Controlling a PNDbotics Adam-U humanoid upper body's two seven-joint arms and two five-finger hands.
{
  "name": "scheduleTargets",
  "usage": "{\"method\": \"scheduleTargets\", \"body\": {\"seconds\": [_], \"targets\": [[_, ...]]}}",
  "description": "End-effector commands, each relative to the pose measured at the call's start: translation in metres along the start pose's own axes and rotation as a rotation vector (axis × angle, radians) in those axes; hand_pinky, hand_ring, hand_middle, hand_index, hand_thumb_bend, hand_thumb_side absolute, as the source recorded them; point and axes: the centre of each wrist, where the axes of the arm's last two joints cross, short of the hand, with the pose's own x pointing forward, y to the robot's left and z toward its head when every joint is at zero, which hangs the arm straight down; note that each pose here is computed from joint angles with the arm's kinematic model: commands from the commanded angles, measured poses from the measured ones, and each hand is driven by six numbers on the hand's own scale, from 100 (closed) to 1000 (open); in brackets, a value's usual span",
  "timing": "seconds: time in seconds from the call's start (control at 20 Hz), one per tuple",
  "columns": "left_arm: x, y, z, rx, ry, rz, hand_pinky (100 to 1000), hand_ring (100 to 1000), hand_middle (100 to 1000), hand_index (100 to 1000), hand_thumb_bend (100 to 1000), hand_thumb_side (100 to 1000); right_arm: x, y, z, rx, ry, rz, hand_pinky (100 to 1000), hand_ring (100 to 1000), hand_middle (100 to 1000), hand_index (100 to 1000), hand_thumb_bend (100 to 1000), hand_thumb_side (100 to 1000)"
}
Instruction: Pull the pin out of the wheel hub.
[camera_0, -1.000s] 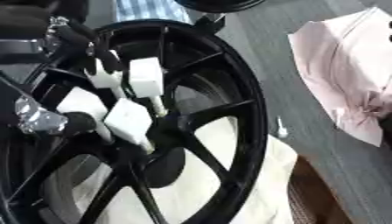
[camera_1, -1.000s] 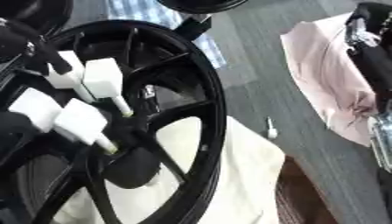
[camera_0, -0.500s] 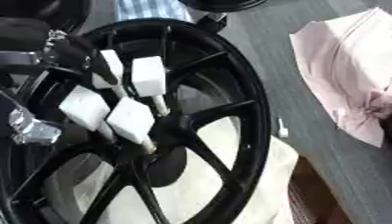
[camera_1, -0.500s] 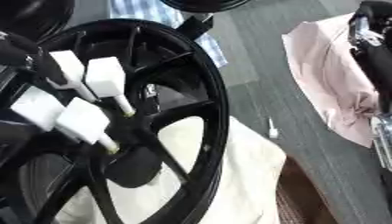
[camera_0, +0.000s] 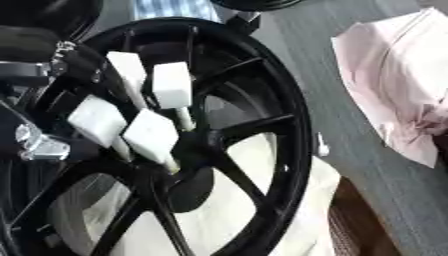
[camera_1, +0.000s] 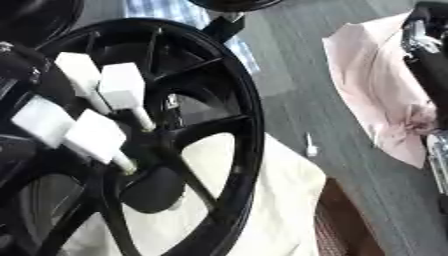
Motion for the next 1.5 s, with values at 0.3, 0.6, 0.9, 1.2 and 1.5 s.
{"method": "scheduleTargets", "body": {"seconds": [0.3,0.6,0.9,1.2,1.5], "targets": [[-0.002,0.006,0.008,0.022,0.041,-0.032,708,618,676,838,330,616,0.009,-0.003,-0.004,0.004,-0.037,0.005,790,792,692,768,100,501],[-0.004,0.005,0.007,0.032,0.051,-0.033,703,613,649,826,303,575,0.009,-0.003,-0.004,0.006,-0.038,0.004,790,792,692,768,100,501],[-0.007,0.004,0.007,0.023,0.055,-0.030,687,596,620,801,248,514,0.009,-0.003,-0.004,0.006,-0.037,0.004,791,793,692,768,100,506],[-0.011,0.002,0.005,-0.037,0.046,-0.038,691,605,628,801,222,457,0.010,-0.003,-0.004,0.003,-0.040,0.002,791,794,694,768,100,506],[-0.015,0.003,0.004,-0.047,0.043,-0.032,672,582,589,772,165,416,0.010,-0.003,-0.003,0.002,-0.039,-0.002,791,795,695,768,100,509]]}}
